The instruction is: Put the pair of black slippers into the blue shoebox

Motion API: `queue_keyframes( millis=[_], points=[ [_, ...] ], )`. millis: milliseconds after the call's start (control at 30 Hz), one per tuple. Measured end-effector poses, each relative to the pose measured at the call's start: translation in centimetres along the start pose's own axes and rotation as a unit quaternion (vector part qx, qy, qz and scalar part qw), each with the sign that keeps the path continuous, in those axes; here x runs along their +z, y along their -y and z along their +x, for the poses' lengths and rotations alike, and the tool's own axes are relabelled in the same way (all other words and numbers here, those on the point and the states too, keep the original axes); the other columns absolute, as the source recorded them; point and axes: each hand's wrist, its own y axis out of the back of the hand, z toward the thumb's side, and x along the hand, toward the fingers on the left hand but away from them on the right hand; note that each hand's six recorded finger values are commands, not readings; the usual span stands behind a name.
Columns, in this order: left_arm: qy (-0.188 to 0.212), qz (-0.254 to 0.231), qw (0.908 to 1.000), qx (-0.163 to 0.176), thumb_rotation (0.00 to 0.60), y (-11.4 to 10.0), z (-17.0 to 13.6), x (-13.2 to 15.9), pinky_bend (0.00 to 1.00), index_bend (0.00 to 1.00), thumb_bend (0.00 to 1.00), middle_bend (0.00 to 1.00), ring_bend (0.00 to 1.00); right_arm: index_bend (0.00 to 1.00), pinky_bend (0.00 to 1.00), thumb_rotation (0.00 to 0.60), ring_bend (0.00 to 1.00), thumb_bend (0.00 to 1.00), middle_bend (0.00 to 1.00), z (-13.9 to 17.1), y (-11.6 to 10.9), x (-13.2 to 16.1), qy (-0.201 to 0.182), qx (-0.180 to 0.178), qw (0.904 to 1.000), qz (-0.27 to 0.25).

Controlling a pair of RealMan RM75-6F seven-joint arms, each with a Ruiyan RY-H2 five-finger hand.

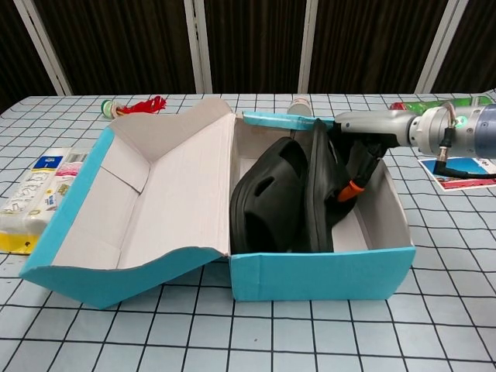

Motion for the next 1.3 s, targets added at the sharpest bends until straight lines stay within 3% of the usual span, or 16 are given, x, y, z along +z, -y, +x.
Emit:
queue_keyframes(
  millis=[400,767,1100,1167,1300],
  points=[
    [0.003,-0.003,1.0,-0.003,0.6,0.1,0.1,0.1,0.1,0.1,0.25,0.0,0.02,0.68,0.35,0.6,0.41,0.61,0.51,-0.5,0.6,0.7,0.013,0.027,0.9955,0.09],
    [0.004,-0.006,1.0,-0.002,0.6,0.0,0.0,0.1,0.1,0.1,0.25,0.0,0.02,0.68,0.36,0.6,0.43,0.61,0.51,-1.0,-1.1,0.7,0.042,-0.005,0.9972,0.062],
    [0.003,-0.006,1.0,-0.001,0.6,-0.1,0.0,0.0,0.1,0.1,0.25,0.0,0.02,0.66,0.36,0.6,0.43,0.61,0.5,-1.3,-1.8,-1.6,0.112,-0.022,0.9923,0.049],
    [0.003,-0.006,1.0,-0.002,0.6,-0.1,0.1,0.0,0.1,0.1,0.25,0.0,0.02,0.6,0.36,0.6,0.42,0.58,0.47,-1.3,-1.9,-2.1,0.125,-0.021,0.9909,0.046],
    [0.003,-0.006,1.0,-0.002,0.6,0.0,0.1,0.0,0.1,0.1,0.25,0.0,0.02,0.43,0.36,0.6,0.39,0.36,0.37,-0.9,-2.0,-2.8,0.147,-0.016,0.9882,0.038]
  ],
)
